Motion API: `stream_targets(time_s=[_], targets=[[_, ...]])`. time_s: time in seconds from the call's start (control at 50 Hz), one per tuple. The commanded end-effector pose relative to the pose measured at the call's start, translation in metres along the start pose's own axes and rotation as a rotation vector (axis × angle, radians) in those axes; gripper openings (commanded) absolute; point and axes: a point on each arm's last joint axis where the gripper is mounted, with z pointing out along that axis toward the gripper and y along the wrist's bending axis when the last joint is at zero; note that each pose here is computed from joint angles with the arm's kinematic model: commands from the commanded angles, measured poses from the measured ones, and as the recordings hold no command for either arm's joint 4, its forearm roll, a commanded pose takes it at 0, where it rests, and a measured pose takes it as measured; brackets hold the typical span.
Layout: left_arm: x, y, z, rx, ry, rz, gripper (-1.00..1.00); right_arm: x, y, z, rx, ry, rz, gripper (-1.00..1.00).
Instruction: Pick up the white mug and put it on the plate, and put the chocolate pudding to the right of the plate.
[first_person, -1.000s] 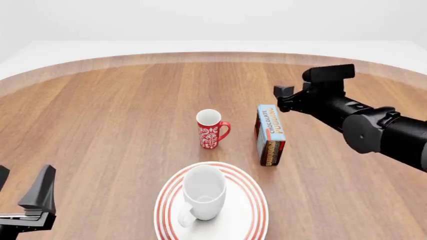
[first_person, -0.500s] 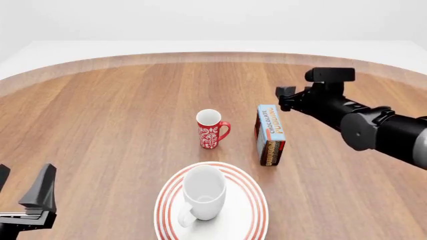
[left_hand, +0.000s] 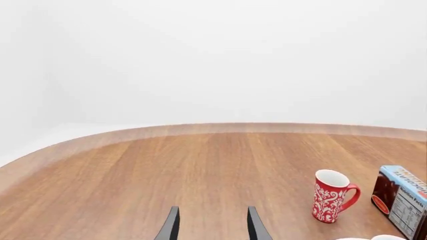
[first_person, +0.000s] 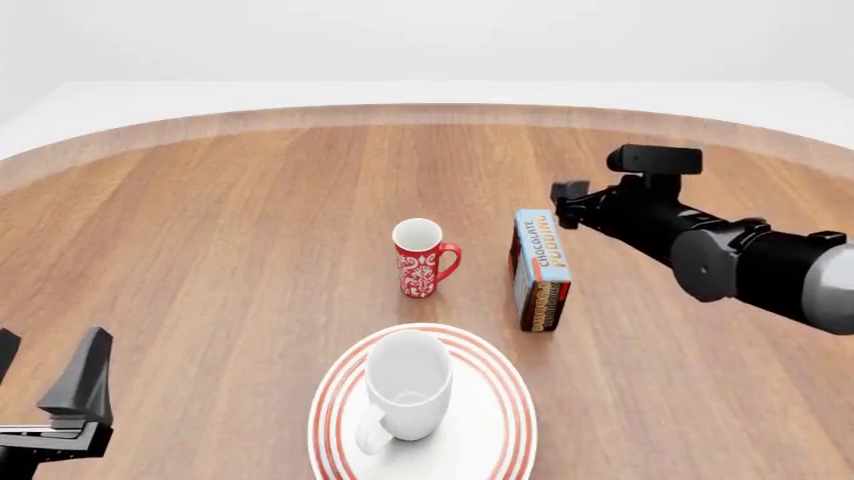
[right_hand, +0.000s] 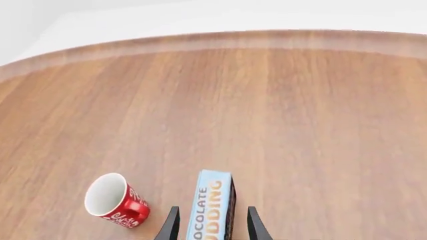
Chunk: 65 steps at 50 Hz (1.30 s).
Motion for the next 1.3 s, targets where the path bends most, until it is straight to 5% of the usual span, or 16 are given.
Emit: stream_targets(time_s=[0.02,1.3], targets=[[0.0,0.0,0.0,0.001,0.0,0.0,1.0,0.006,0.0,0.008,0.001,0.017,0.006,1.0],[0.0,0.0,0.0,0.005,-0.001,-0.005,1.0,0.034,0.006,0.033,-0.019,0.083,-0.062,1.0]])
